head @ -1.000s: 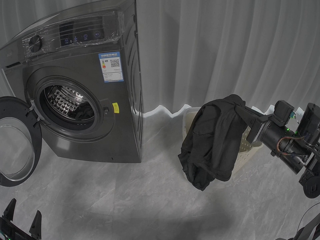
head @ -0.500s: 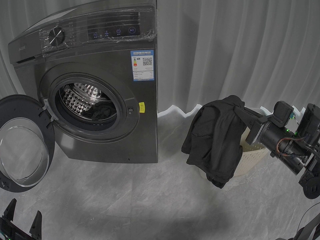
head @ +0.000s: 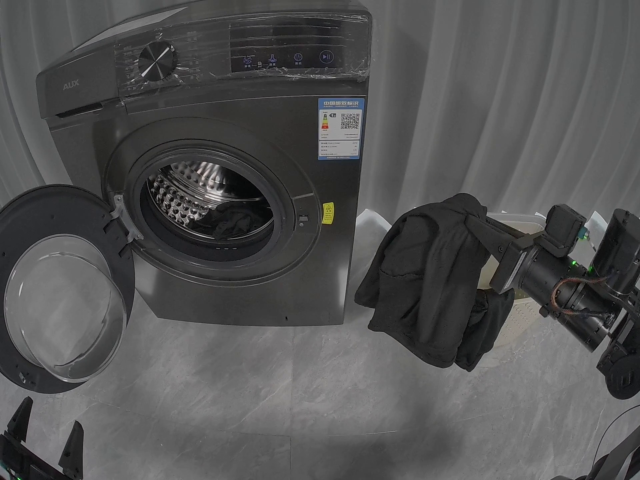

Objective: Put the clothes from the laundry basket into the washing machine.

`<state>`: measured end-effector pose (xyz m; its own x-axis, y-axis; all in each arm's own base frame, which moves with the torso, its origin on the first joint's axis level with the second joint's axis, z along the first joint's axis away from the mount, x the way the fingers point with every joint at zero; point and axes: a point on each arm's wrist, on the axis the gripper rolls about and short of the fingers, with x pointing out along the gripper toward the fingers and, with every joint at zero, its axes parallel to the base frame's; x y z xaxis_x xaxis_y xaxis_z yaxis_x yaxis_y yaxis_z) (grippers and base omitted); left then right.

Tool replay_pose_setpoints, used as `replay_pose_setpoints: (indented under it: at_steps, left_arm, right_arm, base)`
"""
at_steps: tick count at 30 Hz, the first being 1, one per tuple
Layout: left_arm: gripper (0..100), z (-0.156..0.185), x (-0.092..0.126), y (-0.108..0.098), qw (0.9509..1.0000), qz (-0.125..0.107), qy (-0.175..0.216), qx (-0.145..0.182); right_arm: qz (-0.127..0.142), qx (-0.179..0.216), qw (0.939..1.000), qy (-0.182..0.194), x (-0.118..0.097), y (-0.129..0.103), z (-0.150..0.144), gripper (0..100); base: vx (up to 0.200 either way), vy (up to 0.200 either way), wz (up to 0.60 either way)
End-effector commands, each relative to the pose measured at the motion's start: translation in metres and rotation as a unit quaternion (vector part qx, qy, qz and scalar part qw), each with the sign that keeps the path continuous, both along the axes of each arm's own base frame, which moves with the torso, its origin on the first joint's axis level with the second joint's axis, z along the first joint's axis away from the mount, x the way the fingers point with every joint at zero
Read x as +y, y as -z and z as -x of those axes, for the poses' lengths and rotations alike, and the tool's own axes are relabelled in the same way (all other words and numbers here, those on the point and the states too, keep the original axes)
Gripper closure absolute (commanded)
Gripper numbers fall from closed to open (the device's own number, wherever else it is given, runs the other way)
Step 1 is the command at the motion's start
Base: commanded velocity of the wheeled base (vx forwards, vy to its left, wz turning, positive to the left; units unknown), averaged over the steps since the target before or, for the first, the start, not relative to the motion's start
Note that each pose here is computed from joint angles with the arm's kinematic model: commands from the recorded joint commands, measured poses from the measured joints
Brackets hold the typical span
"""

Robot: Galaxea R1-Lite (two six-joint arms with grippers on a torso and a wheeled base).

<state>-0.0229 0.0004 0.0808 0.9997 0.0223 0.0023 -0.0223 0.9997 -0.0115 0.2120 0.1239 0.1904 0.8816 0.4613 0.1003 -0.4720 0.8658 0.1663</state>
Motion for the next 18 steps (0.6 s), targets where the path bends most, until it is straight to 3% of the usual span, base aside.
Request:
replay_pose_setpoints:
  at_steps: [1, 5, 11, 18]
  left_arm:
    - [0, -0.0001, 0.0000, 0.0052, 1.0000, 0.000, 0.000, 0.000]
    - [0, 0.0000, 0.0000, 0.0048, 1.0000, 0.000, -0.001, 0.000]
    - [0, 0.0000, 0.0000, 0.0048, 1.0000, 0.001, 0.000, 0.000]
    - [0, -0.0001, 0.0000, 0.0052, 1.0000, 0.006, -0.001, 0.000]
  right_arm:
    - [0.001, 0.001, 1.0000, 0.000, 0.0003, 0.0007, -0.0006, 100]
    - [0.000, 0.001, 1.0000, 0.000, 0.0003, 0.0007, -0.0006, 100]
    - [0.000, 0.004, 1.0000, 0.000, 0.0005, 0.0018, -0.0009, 100]
    - [0.000, 0.005, 1.0000, 0.000, 0.0004, 0.0022, -0.0008, 100]
  base:
    - [-0.200, 0.000, 0.00]
    - [-0.200, 0.000, 0.00]
    - [0.000, 0.000, 0.00]
    - [0.000, 0.200, 0.00]
